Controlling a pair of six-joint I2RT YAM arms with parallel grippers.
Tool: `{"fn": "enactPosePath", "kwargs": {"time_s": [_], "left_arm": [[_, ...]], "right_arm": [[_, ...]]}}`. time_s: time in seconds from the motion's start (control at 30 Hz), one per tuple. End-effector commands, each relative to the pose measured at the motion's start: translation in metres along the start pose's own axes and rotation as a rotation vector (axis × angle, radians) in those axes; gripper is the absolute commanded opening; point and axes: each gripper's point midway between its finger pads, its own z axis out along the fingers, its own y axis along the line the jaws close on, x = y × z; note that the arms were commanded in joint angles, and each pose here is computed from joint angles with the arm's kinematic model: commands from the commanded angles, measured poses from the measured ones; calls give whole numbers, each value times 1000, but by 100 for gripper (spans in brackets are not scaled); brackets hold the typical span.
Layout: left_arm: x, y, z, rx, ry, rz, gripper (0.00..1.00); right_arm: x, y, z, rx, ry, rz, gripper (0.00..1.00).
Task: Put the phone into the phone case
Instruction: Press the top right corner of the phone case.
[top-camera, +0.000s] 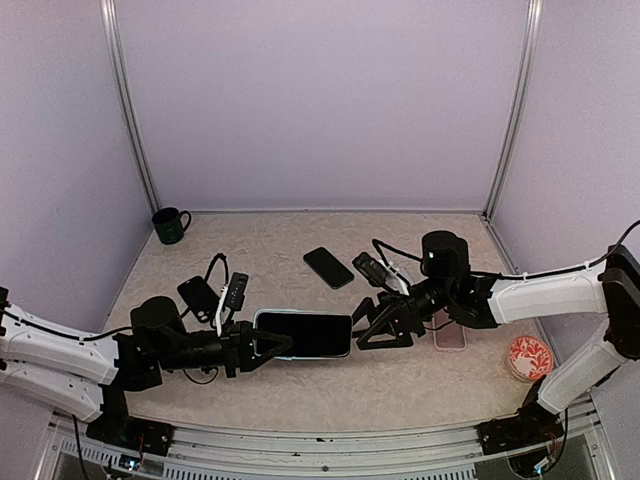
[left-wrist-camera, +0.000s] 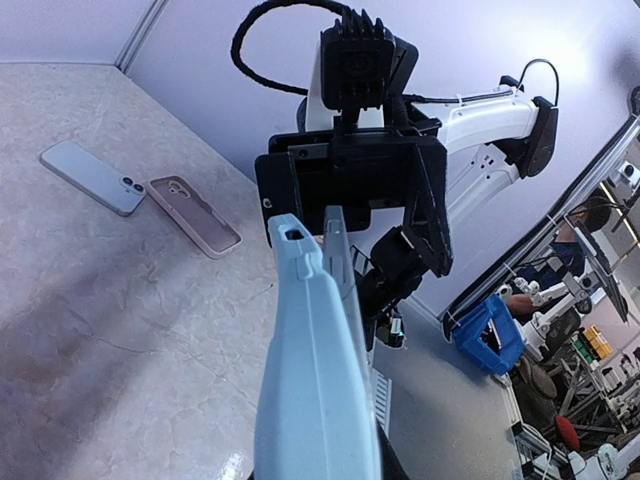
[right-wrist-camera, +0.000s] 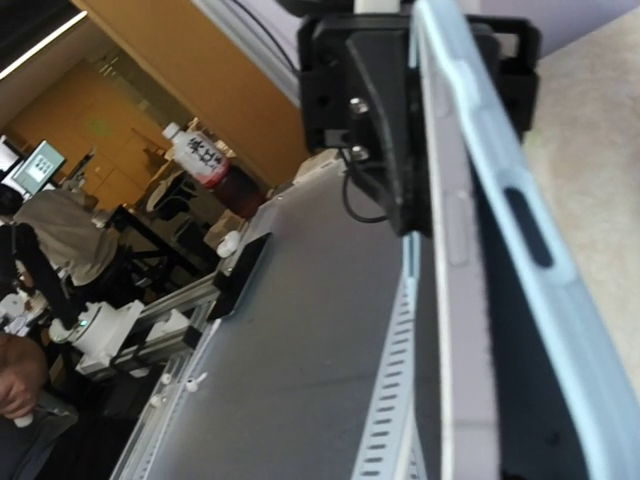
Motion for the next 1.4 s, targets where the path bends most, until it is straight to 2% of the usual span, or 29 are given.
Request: {"fn": "enactPosePath", "kwargs": {"time_s": [0.0, 0.33, 0.57, 0.73, 0.9, 1.0, 1.13, 1.37], "left_arm": [[-30, -47, 1, 186, -95, 72, 0], [-26, -58, 12, 253, -68, 73, 0], [-35, -53, 13, 216, -110, 101, 0], [-52, -64, 27, 254, -112, 108, 0], [-67, -77, 47, 293, -106, 101, 0], [-68, -75, 56, 279, -106, 85, 0], [-68, -73, 55, 274, -143, 63, 0], [-60, -68, 56, 260, -124, 76, 0]], "right_arm": [[-9, 26, 4, -46, -11, -95, 74], [-8, 40, 0, -36, -36, -116, 71], [-18, -3, -5, 234, -50, -28, 74], [-31, 6, -19, 338, -105, 29, 75], [-41, 34, -40, 411, -193, -21, 87], [-38, 41, -45, 419, -213, -29, 91], [-28, 30, -45, 442, -189, 4, 91], [-35, 16, -40, 452, -184, -6, 96]]}}
